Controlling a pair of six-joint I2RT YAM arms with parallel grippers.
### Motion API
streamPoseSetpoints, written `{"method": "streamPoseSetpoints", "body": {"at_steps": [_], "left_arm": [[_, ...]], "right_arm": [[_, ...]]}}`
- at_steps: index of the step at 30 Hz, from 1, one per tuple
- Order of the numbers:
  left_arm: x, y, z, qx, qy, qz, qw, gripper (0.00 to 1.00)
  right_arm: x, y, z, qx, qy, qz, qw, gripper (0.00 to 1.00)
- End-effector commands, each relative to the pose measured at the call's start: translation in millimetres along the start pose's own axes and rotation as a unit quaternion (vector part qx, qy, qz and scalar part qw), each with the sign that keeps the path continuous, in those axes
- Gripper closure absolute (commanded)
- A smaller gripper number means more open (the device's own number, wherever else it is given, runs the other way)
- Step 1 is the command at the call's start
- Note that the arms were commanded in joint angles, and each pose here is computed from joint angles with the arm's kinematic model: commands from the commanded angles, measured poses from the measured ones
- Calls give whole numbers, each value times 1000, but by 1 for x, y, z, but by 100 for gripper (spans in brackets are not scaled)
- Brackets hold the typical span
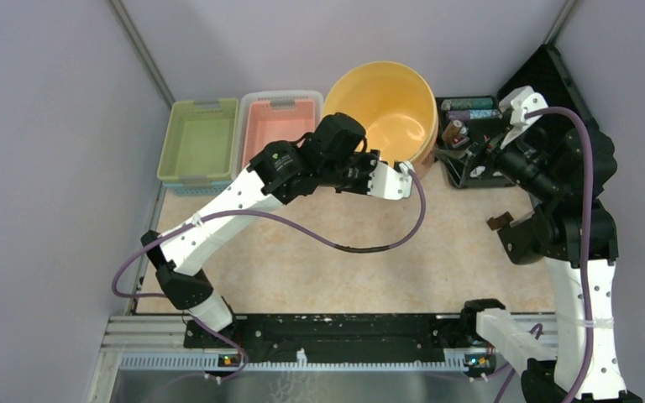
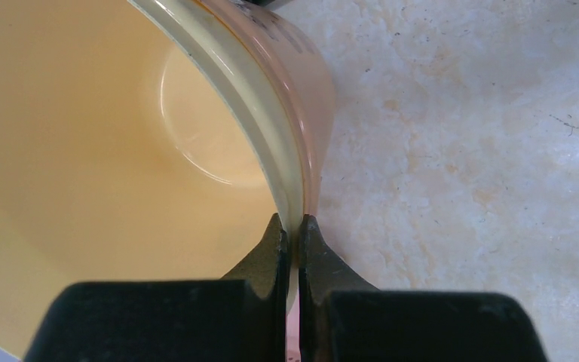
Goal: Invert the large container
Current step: Pick up the container from the container.
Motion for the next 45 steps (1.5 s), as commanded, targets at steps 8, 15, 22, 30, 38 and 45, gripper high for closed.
{"method": "streamPoseSetpoints", "body": {"at_steps": [8, 15, 22, 30, 38, 45], "left_arm": [[-53, 27, -54, -49, -104, 49, 992, 100], [-48, 0, -79, -3, -116, 58, 992, 100], [-47, 2, -111, -27, -119, 68, 990, 100], [-35, -33, -159, 18, -129, 90, 987, 100], [-7, -64, -203, 33, -123, 106, 986, 100], [34, -74, -217, 9, -63, 94, 994, 100]], "right_arm": [[-2, 4, -3, -7, -7, -23, 1000, 6], [-9, 3, 0, -12, -14, -10, 1000, 6], [-29, 8, 2, -32, -35, 24, 999, 8], [-31, 7, 7, -38, -37, 29, 998, 8], [-16, 4, 15, -40, -25, 38, 998, 8], [-15, 27, 16, -114, -37, 28, 992, 8]]}}
Point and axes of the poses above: each gripper's point midway between its finger pads, its own z axis out along the fingers, its own y axis along the line the jaws close on, x = y × z, the point moved 1 cm from there along -z, back along the fingers, and after that the axes turned 7 degrees about -z, right-handed, at the moved point
